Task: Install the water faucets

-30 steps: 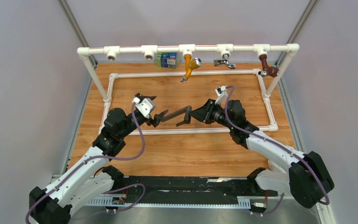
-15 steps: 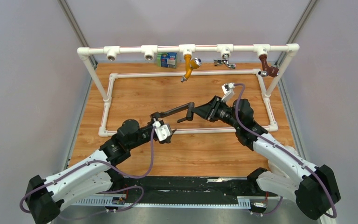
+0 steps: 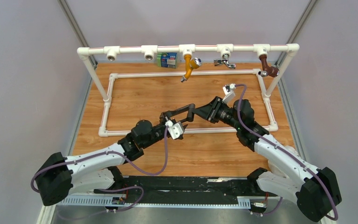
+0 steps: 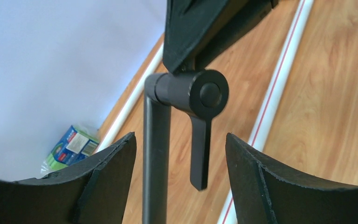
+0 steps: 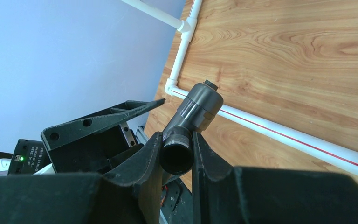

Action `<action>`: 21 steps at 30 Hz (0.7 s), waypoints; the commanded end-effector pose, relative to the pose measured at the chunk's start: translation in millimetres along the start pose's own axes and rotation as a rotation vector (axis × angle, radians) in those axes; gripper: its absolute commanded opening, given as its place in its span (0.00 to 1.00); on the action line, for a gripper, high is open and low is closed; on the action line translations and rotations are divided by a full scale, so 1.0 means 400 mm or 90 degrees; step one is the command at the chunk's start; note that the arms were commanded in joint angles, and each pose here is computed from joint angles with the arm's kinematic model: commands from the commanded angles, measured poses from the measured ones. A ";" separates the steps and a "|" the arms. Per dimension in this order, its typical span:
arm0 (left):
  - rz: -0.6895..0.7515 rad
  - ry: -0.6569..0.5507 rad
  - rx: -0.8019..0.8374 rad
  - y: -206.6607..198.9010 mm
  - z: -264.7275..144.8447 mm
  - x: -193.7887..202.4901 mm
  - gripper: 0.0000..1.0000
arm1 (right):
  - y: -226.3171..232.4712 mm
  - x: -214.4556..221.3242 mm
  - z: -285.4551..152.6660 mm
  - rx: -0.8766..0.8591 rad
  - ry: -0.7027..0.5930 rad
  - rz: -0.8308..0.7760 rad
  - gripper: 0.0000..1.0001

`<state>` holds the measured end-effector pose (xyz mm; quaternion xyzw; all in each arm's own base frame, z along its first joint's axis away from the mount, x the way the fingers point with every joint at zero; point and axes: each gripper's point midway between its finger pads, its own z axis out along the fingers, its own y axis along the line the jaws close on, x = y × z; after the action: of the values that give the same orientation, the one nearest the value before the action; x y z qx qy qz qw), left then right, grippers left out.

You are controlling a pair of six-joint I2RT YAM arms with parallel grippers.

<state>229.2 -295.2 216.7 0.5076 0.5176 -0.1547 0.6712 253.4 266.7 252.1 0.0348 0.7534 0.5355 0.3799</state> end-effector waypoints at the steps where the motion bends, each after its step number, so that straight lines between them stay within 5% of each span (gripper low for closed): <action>1: 0.006 -0.105 -0.077 0.064 0.032 -0.096 0.75 | 0.109 -0.062 -0.019 -0.081 -0.046 0.005 0.00; 21: -0.016 -0.163 -0.018 0.028 0.096 -0.155 0.43 | 0.074 -0.029 -0.009 -0.057 -0.014 0.041 0.00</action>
<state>237.0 -331.7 234.1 0.4962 0.4712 -0.1849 0.7054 255.3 265.0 252.9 0.0674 0.7534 0.5445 0.3625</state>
